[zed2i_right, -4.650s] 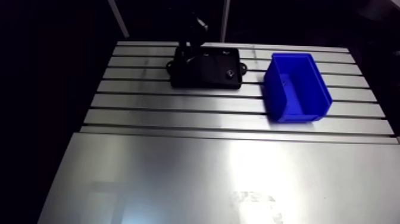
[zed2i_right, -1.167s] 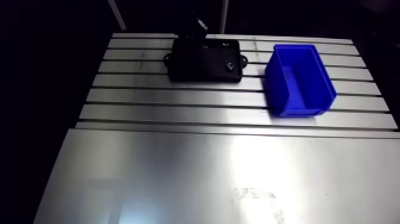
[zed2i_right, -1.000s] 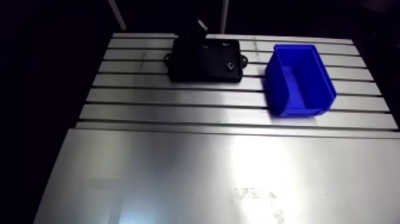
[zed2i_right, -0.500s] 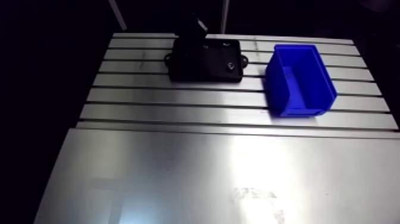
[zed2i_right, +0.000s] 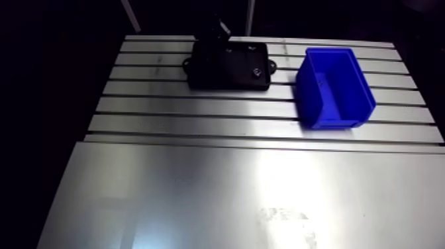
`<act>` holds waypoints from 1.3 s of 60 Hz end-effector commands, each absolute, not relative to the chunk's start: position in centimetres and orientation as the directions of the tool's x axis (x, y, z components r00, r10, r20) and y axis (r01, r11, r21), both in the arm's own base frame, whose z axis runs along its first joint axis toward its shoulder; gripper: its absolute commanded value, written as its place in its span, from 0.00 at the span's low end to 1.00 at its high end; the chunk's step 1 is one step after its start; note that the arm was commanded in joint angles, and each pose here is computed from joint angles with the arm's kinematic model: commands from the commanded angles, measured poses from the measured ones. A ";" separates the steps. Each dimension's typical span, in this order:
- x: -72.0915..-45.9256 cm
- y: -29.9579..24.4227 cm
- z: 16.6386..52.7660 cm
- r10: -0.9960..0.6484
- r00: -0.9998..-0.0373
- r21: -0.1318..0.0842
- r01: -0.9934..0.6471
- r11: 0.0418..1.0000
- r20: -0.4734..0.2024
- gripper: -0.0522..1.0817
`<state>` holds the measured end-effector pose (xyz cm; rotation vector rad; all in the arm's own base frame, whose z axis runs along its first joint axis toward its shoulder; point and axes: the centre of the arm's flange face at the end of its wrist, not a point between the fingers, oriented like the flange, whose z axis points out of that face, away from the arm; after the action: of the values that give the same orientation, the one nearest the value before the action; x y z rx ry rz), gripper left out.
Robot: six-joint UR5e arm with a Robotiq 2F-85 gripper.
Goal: Pick up the M10 bolt from the tray and put it into the blue bin.
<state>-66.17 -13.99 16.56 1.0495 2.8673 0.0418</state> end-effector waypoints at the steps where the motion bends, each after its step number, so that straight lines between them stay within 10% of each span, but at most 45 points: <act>1: -66.2 -14.0 16.6 0.646 -0.760 0.055 0.643 0.764 -0.073 0.66; 60: -66.1 -14.0 16.9 0.645 -0.761 0.053 0.642 0.765 -0.069 0.86; 78: -65.9 -14.1 20.2 0.639 -0.768 0.022 0.639 0.769 -0.034 0.95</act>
<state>-66.10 -14.00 17.96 1.0515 2.8873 0.0312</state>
